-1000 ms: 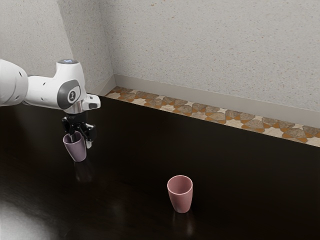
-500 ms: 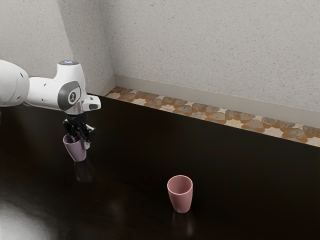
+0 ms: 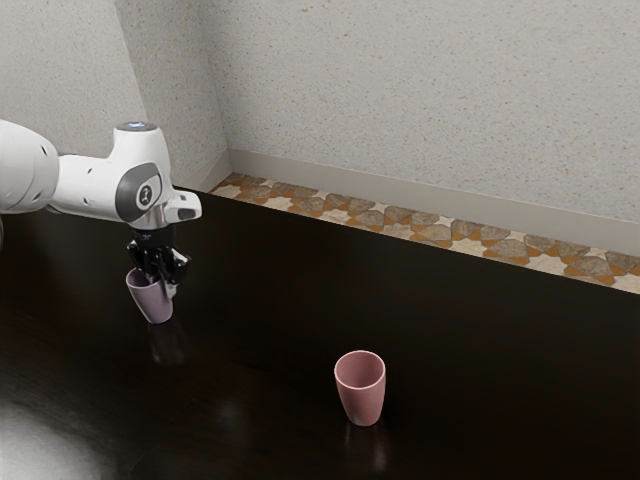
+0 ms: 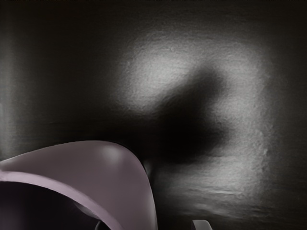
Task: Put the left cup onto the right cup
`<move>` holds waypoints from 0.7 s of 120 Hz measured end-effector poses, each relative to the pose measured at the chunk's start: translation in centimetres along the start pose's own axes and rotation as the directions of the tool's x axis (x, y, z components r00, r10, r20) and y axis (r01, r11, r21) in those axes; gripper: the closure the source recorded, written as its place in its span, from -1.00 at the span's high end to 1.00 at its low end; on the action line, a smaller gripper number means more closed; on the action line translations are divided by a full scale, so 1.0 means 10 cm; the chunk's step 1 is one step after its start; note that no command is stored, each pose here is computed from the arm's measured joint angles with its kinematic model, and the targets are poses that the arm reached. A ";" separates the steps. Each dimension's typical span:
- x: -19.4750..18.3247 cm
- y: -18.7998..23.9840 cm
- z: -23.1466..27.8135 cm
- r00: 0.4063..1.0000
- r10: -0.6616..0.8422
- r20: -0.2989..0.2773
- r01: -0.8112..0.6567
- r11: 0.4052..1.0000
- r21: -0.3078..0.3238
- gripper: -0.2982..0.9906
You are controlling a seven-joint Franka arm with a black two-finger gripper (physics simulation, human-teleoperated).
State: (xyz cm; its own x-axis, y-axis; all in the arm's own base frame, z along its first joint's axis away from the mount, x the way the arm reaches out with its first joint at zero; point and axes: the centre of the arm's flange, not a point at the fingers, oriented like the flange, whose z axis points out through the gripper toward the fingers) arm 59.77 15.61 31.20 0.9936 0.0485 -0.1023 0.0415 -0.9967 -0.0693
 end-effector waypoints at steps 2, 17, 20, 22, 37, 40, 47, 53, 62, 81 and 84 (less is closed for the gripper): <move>0.00 0.00 0.00 1.000 0.000 -0.001 0.000 1.000 0.000 -0.33; 0.00 -0.01 0.00 1.000 -0.001 -0.004 0.001 1.000 0.001 -0.41; 0.01 -0.01 0.00 1.000 -0.001 -0.004 0.001 1.000 0.001 -0.42; 0.01 0.00 0.00 1.000 -0.001 -0.005 0.001 1.000 0.001 -0.43; 0.01 -0.01 0.00 1.000 -0.002 -0.007 0.002 1.000 0.002 -0.49; 0.01 -0.01 0.00 1.000 -0.001 -0.007 0.001 1.000 0.002 -0.50; 0.01 -0.01 0.00 1.000 -0.002 -0.007 0.002 1.000 0.002 -0.53; 0.01 -0.01 0.00 1.000 -0.001 -0.008 0.001 1.000 0.002 -0.56; 0.01 -0.01 0.00 1.000 -0.001 -0.008 0.001 1.000 0.002 -0.60; 0.01 -0.01 0.00 1.000 -0.001 -0.009 0.001 1.000 0.004 -0.64; 0.01 -0.01 0.00 1.000 -0.001 -0.009 0.001 1.000 0.004 -0.64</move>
State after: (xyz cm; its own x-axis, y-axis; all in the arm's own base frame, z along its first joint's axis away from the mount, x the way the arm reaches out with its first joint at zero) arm 59.88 15.67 31.21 0.9944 0.0486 -0.0933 0.0418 -0.9964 -0.0734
